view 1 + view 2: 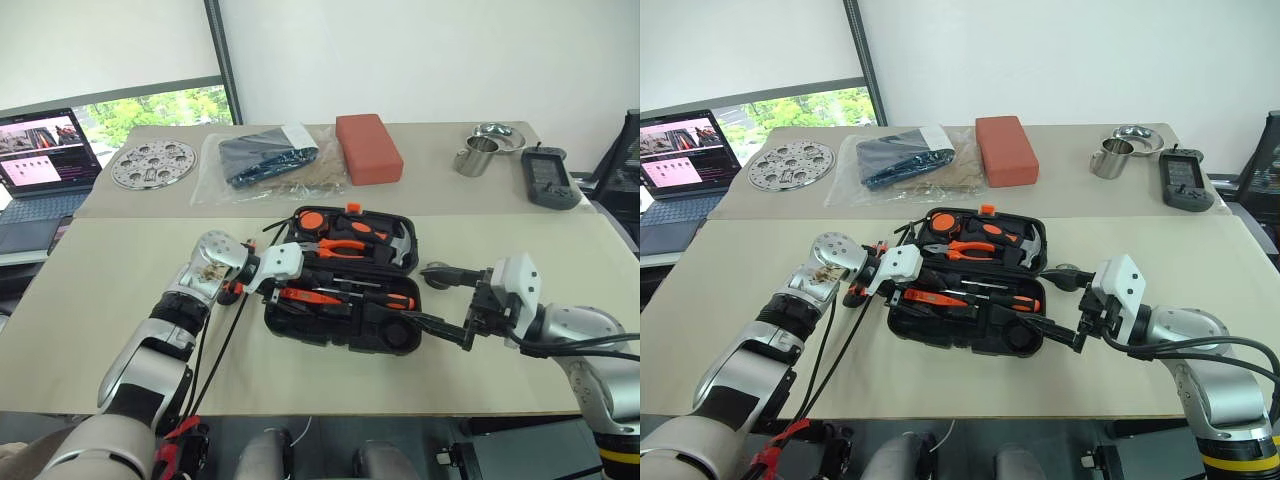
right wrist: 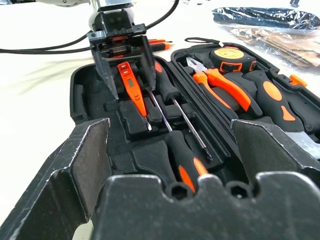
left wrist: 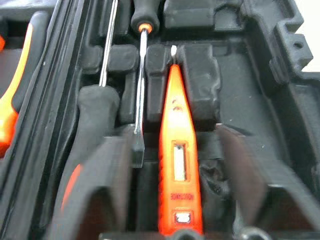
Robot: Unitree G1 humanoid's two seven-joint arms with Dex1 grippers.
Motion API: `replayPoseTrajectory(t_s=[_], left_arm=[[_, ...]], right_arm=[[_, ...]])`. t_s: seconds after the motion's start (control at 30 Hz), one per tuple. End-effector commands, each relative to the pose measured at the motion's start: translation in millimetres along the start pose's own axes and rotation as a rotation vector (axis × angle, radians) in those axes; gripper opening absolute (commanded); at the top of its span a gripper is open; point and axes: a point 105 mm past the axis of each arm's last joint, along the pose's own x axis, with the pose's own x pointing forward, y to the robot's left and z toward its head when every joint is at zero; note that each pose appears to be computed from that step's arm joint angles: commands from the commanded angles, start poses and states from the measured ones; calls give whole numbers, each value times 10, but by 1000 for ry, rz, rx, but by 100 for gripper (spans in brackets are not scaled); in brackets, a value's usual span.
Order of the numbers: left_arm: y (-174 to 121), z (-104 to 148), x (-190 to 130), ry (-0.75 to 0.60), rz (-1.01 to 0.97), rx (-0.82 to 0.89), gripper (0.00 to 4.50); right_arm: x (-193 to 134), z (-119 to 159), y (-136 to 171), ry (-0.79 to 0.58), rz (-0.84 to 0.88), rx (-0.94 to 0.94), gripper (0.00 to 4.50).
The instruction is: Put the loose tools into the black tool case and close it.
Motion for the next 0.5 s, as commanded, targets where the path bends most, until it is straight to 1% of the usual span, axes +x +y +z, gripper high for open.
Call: replayPoseTrajectory(t_s=[0.03,0.2,0.3,0.37,0.4,0.47,0.5], left_arm=[[110,215,-129,-56,59,56,446],[115,525,-258,-173,69,83,446],[113,620,-315,-218,81,69,446],[142,596,-318,-217,110,57,393],[152,538,-303,-198,125,56,373],[167,461,-271,-182,141,52,310],[165,423,-245,-187,139,35,262]], right_arm=[[-10,88,10,-24,2,-53,450],[-7,76,9,-23,4,-54,450],[-7,71,2,-23,5,-54,450],[-4,67,1,-24,6,-54,450],[0,64,2,-25,8,-54,450],[8,60,-1,-26,10,-55,450],[9,60,-3,-27,10,-56,450]])
